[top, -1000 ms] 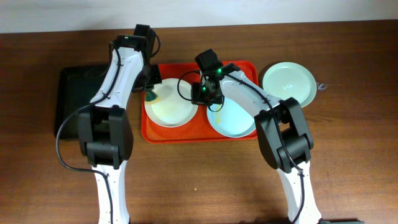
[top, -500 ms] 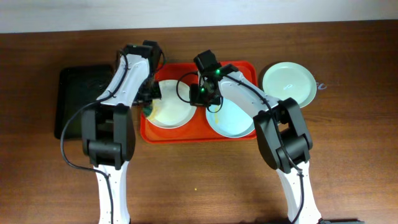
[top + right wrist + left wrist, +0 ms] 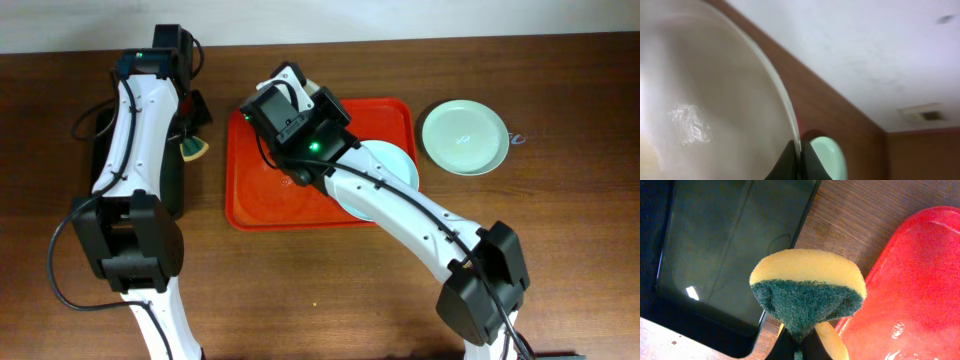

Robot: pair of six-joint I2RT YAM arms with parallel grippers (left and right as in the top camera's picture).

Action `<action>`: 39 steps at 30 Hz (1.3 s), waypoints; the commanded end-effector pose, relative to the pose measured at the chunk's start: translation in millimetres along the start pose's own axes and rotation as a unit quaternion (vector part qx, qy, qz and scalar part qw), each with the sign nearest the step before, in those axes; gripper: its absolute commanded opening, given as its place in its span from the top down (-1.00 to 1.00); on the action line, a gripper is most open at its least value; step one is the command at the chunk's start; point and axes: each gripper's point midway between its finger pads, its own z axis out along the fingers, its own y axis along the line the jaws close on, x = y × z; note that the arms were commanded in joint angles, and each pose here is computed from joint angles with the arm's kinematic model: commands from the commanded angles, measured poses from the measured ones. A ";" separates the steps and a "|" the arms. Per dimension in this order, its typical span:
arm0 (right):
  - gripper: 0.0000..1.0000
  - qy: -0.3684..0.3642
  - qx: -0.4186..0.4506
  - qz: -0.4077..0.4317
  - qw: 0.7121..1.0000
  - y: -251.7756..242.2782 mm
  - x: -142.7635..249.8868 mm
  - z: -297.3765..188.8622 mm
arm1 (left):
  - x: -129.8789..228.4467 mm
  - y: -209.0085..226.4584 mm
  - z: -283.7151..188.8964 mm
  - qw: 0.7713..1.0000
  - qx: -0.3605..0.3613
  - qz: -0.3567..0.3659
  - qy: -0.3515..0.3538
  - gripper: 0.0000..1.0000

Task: Clean dirty plates on tray and stack at the side
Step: 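Move the cream plate with the right gripper onto the stack at right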

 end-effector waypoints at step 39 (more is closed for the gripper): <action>-0.29 0.251 -0.366 0.509 0.738 -114.3 312.2 184.0 | 3.0 1.6 -6.2 1.000 0.003 -0.006 0.004 1.00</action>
